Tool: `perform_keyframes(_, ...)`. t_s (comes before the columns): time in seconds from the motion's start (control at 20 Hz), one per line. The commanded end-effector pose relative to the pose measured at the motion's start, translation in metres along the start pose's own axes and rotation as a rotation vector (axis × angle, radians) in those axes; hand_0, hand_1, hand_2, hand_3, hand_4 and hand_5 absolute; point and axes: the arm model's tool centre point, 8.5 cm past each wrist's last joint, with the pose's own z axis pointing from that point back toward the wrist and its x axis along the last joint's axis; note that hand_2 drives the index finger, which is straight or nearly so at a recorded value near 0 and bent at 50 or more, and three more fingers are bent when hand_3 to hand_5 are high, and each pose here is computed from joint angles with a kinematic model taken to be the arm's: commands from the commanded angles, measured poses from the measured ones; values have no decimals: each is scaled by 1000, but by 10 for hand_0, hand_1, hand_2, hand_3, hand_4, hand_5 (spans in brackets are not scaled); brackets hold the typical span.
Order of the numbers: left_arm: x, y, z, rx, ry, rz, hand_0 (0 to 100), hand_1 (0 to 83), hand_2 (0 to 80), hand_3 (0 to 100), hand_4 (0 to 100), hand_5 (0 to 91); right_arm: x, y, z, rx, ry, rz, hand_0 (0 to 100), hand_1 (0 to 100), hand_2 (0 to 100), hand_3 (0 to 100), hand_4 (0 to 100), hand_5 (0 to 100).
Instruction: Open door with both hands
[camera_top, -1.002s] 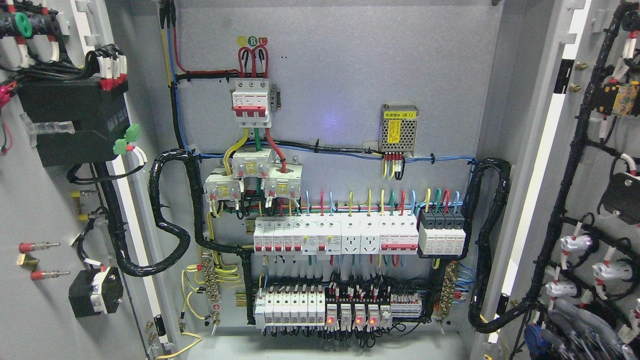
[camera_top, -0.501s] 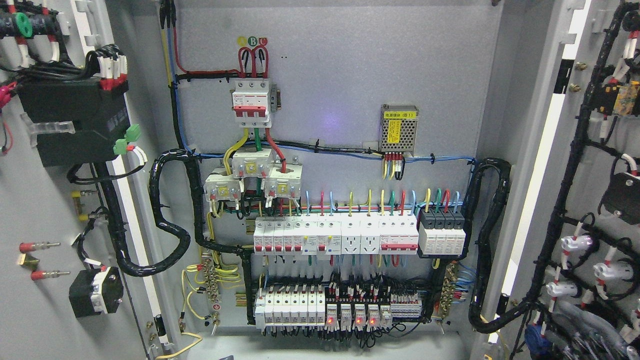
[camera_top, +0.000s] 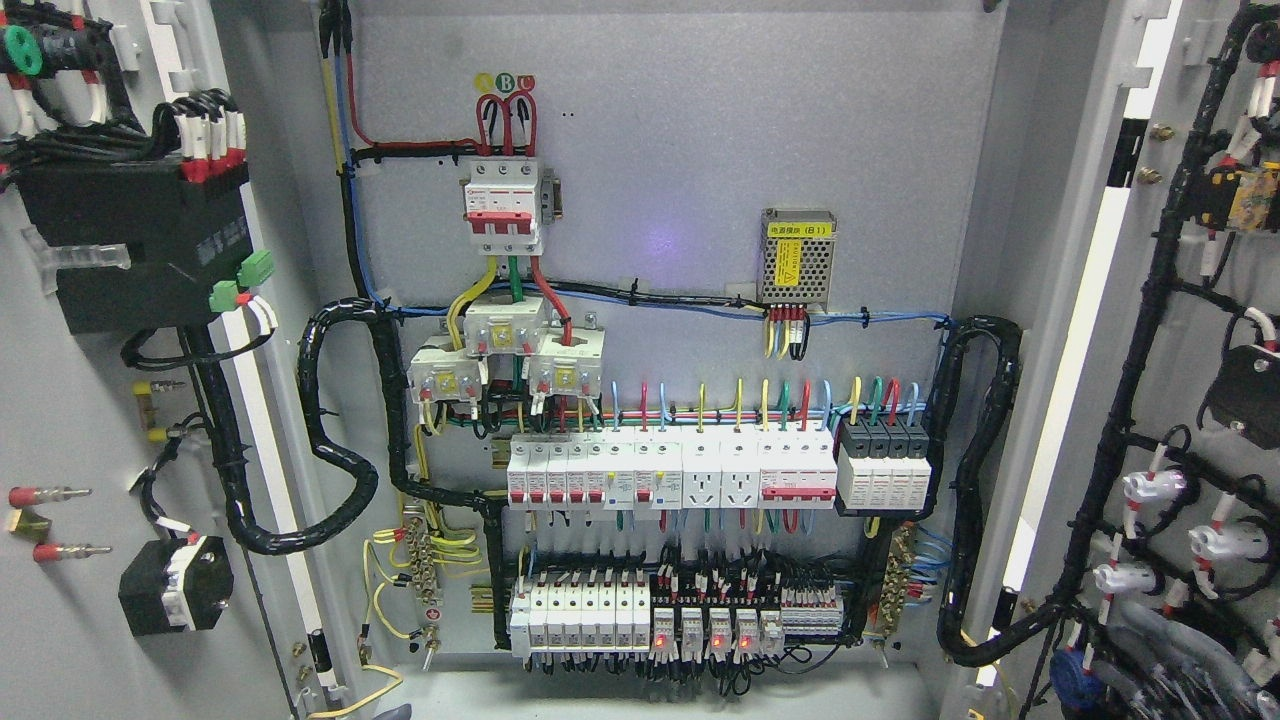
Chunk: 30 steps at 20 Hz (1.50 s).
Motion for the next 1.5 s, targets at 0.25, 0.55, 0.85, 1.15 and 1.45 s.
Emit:
perform_keyframes(0.25, 9, 39, 19, 87, 23, -39, 0, 0, 0, 0, 0, 0, 2, -12, 9, -46, 15, 25, 0, 0, 0, 0, 0, 0)
perform_keyframes(0.55, 14, 57, 26, 128, 21, -52, 0, 0, 0, 0, 0, 0, -1, -26, 19, -97, 29, 18, 0, 0, 0, 0, 0, 0)
perform_keyframes(0.85, 15, 82, 40, 180, 53, -61, 0, 0, 0, 0, 0, 0, 5, -35, 26, -137, 8, -15, 0, 0, 0, 0, 0, 0)
perform_keyframes(1.15, 14, 111, 49, 237, 73, -57, 0, 0, 0, 0, 0, 0, 7, -37, 34, -111, 7, -32, 0, 0, 0, 0, 0, 0)
perform_keyframes(1.45, 14, 129, 57, 295, 76, -43, 0, 0, 0, 0, 0, 0, 10, -48, 40, -153, -6, -45, 0, 0, 0, 0, 0, 0)
